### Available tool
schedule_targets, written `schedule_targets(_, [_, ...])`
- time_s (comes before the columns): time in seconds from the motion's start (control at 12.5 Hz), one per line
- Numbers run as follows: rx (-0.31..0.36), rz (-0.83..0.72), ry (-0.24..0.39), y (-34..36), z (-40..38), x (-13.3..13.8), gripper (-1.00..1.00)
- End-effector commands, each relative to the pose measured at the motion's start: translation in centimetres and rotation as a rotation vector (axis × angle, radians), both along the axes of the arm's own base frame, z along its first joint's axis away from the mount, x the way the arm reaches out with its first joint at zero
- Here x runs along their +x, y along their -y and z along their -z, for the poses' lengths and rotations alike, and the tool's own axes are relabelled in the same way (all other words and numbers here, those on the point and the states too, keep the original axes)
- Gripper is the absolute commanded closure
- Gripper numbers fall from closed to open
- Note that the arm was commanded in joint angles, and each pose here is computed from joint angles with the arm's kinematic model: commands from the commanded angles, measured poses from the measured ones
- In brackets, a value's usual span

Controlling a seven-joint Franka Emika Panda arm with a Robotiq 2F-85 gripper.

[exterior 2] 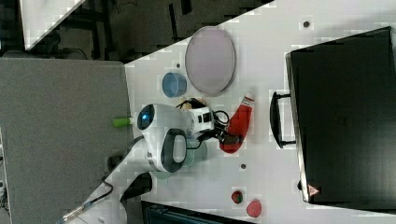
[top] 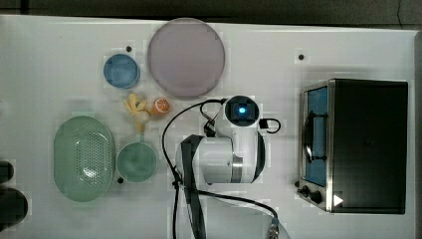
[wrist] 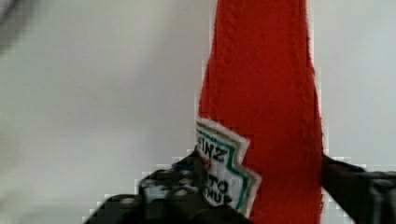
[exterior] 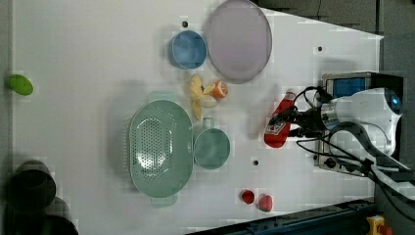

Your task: Pick ketchup from strainer and place it on the table

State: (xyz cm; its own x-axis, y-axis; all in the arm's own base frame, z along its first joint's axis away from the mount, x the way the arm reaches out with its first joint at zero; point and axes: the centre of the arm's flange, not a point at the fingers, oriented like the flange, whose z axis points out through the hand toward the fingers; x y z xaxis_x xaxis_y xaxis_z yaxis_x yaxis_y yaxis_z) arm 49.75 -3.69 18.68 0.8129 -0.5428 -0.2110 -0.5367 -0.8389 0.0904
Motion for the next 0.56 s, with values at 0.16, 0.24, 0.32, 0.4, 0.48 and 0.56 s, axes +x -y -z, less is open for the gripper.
schedule_targets(0.16, [-0.031,-0.041,0.161,0.1,-6.1,2.8,-1.0])
schedule_targets(0.24, [-0.039,-0.034,0.202,-0.2,-8.1,3.6,-1.0])
schedule_targets(0.32, [-0.042,-0.011,0.246,-0.6,-10.5,4.5,-1.0])
schedule_targets(0.4, [-0.043,0.019,0.275,-0.8,-12.9,5.1,-1.0])
schedule_targets(0.48, [-0.042,0.049,0.284,-1.1,-15.1,5.4,-1.0])
schedule_targets(0.56, [-0.04,0.072,0.279,-1.5,-17.3,5.7,-1.0])
